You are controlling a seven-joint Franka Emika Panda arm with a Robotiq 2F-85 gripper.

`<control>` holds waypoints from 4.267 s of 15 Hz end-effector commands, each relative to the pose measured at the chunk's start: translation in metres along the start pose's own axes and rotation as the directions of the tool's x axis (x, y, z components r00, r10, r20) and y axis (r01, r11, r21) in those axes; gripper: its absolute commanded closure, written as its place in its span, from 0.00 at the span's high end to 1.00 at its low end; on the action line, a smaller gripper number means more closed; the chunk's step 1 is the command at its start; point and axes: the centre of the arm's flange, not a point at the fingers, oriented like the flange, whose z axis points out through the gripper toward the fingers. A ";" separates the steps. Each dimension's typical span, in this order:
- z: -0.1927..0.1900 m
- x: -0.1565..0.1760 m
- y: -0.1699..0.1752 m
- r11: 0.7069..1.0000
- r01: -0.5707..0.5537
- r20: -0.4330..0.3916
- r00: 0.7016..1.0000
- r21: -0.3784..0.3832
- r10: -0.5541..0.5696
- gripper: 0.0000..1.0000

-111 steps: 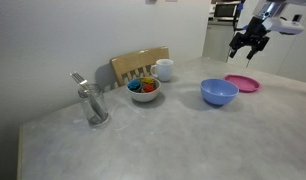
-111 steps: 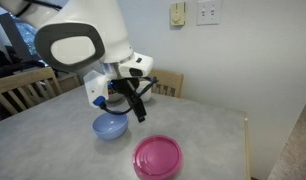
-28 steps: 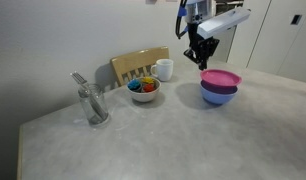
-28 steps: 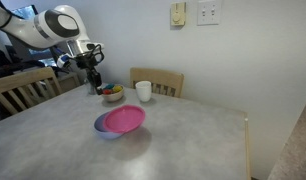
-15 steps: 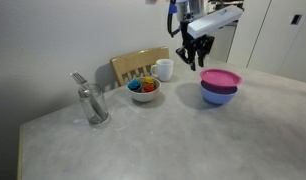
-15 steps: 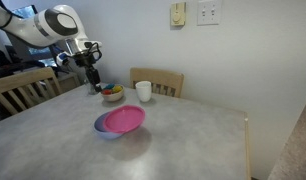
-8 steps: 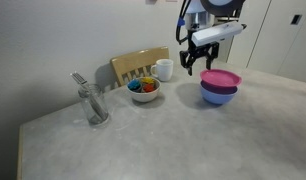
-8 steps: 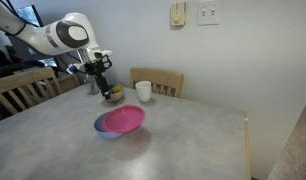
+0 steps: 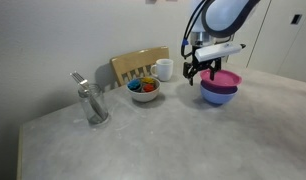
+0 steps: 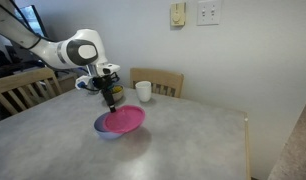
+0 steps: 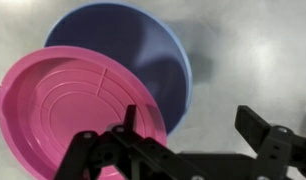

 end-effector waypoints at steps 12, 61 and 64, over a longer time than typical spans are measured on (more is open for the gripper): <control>0.011 0.009 0.031 1.000 -0.016 -0.005 1.000 0.021 0.016 0.42; -0.128 -0.041 0.047 0.995 -0.004 0.066 0.998 0.096 -0.002 1.00; -0.136 -0.047 0.050 0.992 0.017 0.076 0.997 0.122 -0.027 1.00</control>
